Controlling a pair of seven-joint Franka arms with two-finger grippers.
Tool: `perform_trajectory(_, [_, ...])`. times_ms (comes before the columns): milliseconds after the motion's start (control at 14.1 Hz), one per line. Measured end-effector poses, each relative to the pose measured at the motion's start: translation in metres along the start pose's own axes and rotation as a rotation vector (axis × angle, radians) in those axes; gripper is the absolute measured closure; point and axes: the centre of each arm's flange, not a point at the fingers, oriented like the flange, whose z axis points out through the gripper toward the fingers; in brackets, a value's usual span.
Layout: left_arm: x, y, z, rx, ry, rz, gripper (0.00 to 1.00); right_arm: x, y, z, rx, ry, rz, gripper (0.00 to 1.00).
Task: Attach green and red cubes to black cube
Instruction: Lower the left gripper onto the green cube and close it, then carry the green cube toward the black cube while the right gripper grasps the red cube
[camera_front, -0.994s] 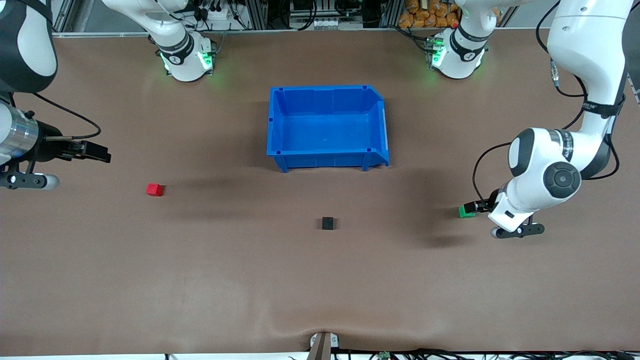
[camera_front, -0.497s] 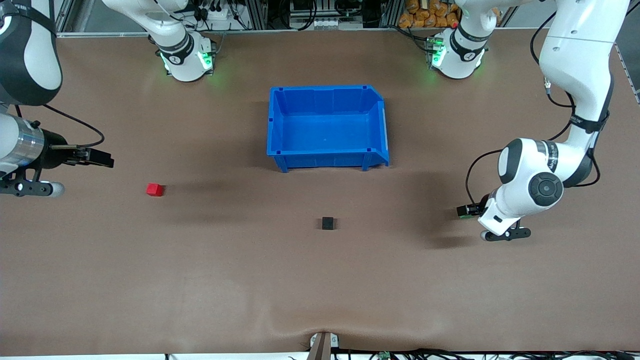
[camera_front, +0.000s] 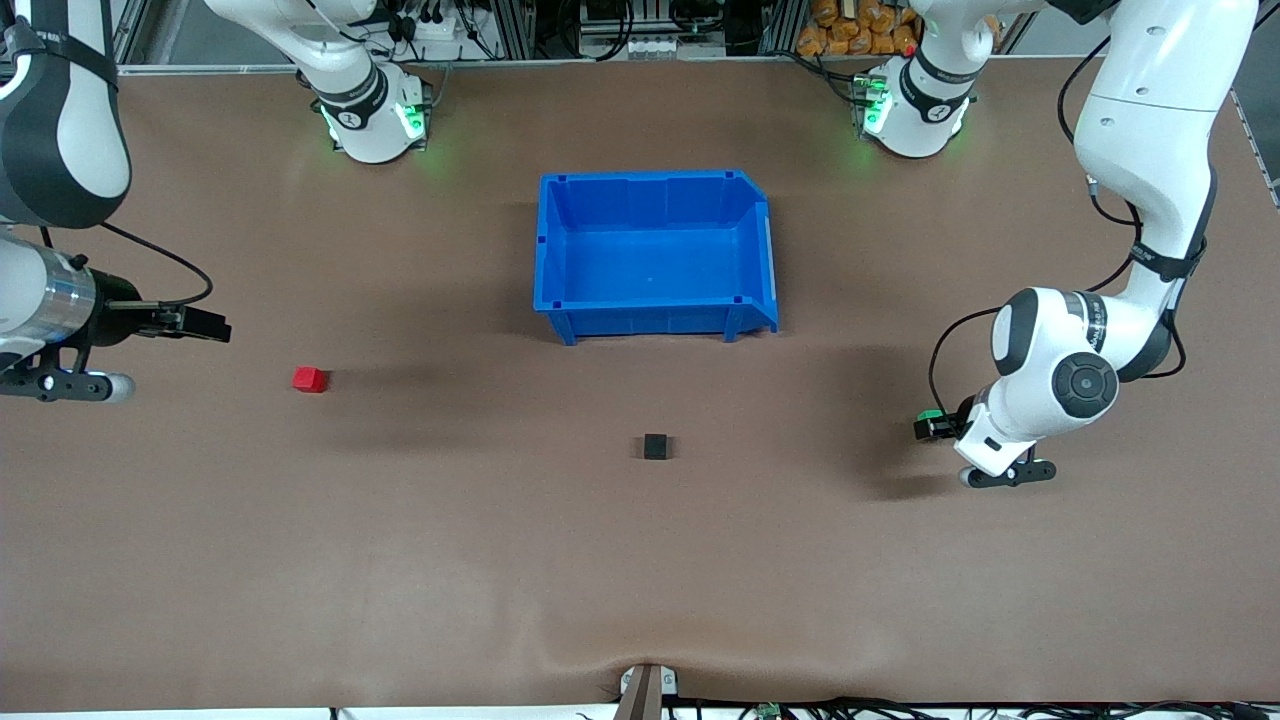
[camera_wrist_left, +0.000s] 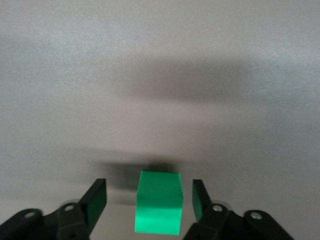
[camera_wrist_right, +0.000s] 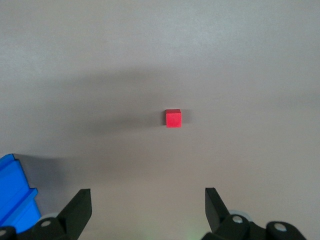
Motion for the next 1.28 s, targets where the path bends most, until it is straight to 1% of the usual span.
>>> perform_trajectory(284, [-0.001, 0.0, 0.007, -0.001, -0.009, 0.0, 0.27, 0.006, 0.005, 0.007, 0.002, 0.014, 0.009, 0.0])
perform_trajectory(355, [-0.001, 0.0, 0.007, -0.001, -0.009, 0.0, 0.32, 0.008, 0.008, 0.012, 0.003, 0.011, 0.015, 0.0])
perform_trajectory(426, [-0.001, 0.0, 0.007, -0.001, -0.009, 0.0, 0.32, 0.009, 0.011, 0.016, 0.004, 0.006, 0.02, 0.0])
perform_trajectory(497, [-0.001, 0.0, 0.007, -0.001, -0.009, 0.0, 0.35, 0.01, 0.013, 0.02, 0.004, 0.001, 0.023, 0.0])
perform_trajectory(568, [-0.001, 0.0, 0.007, -0.001, -0.009, 0.0, 0.46, 0.012, 0.013, 0.023, 0.004, -0.005, 0.024, 0.0])
perform_trajectory(639, [-0.001, 0.0, 0.008, -0.001, -0.01, 0.001, 0.55, 0.013, 0.014, 0.027, 0.004, -0.009, 0.026, 0.0])
perform_trajectory(710, [-0.001, 0.001, 0.009, -0.001, -0.011, 0.001, 0.55, 0.015, 0.015, 0.03, 0.004, -0.012, 0.028, 0.0])
perform_trajectory(781, [-0.002, 0.002, 0.009, -0.001, -0.011, 0.002, 0.61, 0.017, 0.017, 0.035, 0.004, -0.015, 0.03, 0.0])
perform_trajectory(1065, [-0.002, 0.006, 0.008, -0.004, -0.011, -0.003, 0.6, 0.022, 0.023, 0.053, 0.006, -0.021, 0.042, 0.0])
perform_trajectory(1278, [-0.002, 0.007, 0.008, -0.004, -0.011, -0.082, 0.6, 0.024, 0.025, 0.061, 0.007, -0.019, 0.045, 0.0])
